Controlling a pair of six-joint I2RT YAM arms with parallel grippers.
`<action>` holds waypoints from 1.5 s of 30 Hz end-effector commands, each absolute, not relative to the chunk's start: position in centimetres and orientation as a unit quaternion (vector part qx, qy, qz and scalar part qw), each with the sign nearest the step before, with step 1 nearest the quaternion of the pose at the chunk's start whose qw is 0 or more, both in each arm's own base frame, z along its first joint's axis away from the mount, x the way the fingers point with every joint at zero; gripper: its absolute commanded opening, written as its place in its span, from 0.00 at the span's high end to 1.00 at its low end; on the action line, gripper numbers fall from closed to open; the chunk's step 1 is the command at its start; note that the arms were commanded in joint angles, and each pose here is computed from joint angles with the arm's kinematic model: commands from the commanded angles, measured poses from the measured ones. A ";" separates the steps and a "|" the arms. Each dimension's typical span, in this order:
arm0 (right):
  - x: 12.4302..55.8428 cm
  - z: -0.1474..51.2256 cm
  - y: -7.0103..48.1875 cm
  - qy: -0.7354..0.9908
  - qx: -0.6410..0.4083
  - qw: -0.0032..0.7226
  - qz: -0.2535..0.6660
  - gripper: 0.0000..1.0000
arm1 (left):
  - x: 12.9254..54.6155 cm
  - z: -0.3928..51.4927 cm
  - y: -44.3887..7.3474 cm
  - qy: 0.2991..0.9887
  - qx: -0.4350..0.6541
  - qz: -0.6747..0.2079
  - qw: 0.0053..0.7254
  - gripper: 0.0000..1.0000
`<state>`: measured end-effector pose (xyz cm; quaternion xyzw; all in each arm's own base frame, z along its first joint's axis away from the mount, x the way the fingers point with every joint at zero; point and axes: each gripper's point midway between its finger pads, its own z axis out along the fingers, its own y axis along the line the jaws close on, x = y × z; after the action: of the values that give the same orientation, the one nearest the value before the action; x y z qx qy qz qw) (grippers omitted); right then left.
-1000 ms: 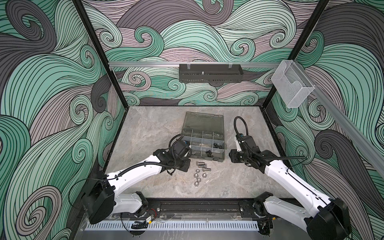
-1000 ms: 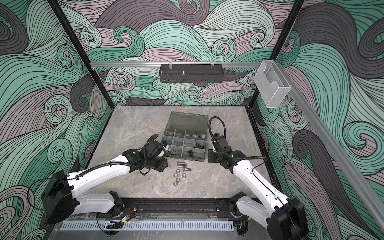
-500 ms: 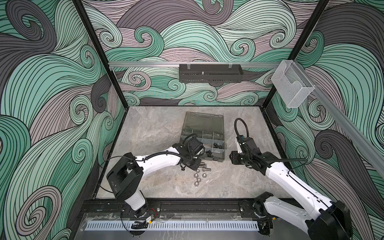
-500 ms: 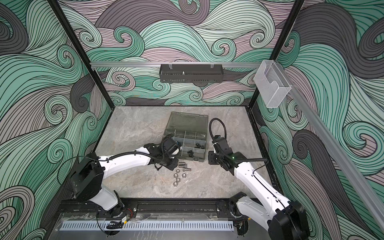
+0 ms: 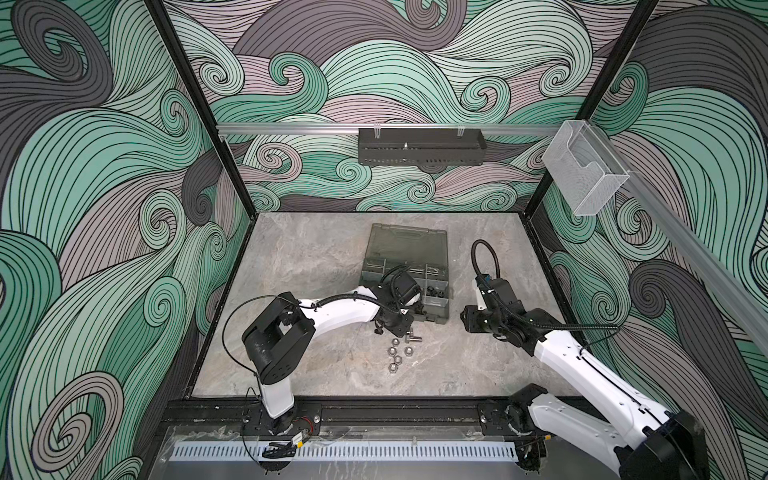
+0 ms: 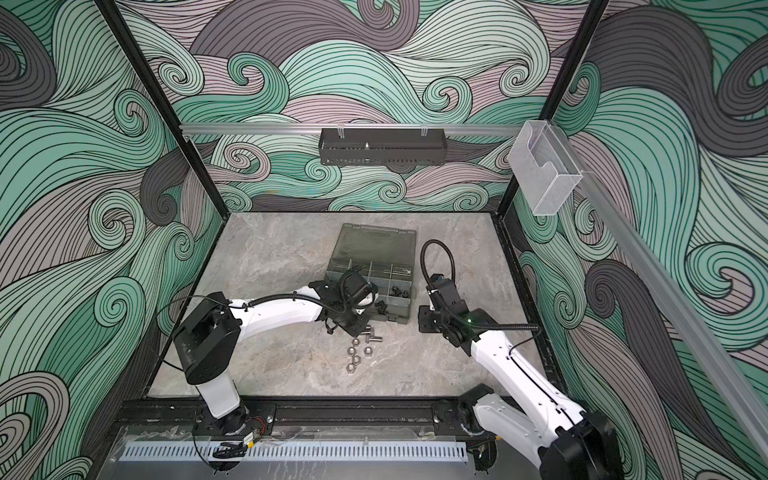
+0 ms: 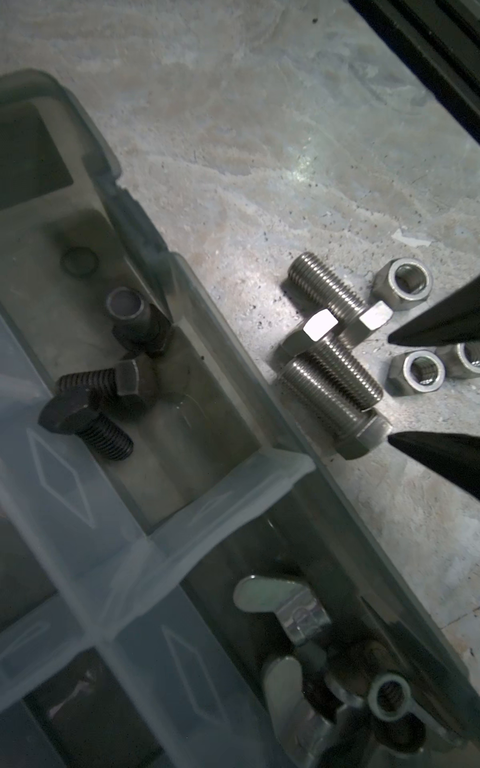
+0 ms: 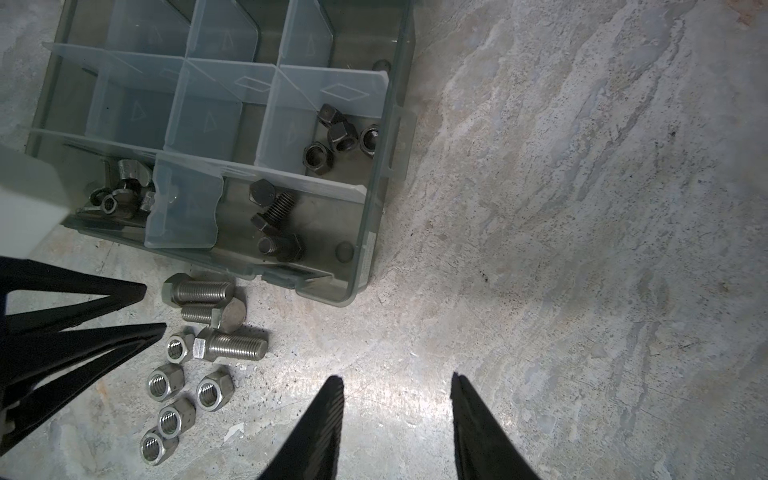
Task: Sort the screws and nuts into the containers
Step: 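Lower the left gripper onto a silver bolt in the pile, close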
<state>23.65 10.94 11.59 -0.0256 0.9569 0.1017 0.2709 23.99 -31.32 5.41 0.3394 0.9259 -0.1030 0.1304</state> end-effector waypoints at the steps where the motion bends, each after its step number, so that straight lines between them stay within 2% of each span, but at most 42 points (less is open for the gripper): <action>1: 23.0 11.1 10.6 0.960 -0.020 0.259 0.100 0.56 | 23.6 5.2 -31.8 0.920 0.361 -0.100 0.116 0.62; 30: 22.6 10.6 10.6 0.962 -0.018 0.251 0.104 0.56 | 24.4 2.4 -32.7 0.919 0.378 -0.077 0.087 0.62; 39: 22.5 10.4 10.6 0.963 -0.018 0.250 0.104 0.56 | 23.8 0.9 -31.4 0.921 0.379 -0.055 0.068 0.62; 45: 22.5 10.5 10.6 0.962 -0.018 0.251 0.105 0.56 | 23.7 2.2 -31.2 0.924 0.367 -0.068 0.086 0.63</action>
<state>22.77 10.82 10.63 -0.0246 0.9612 0.1039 0.2545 25.00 -32.68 3.06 0.3678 0.9194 -0.0864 0.1089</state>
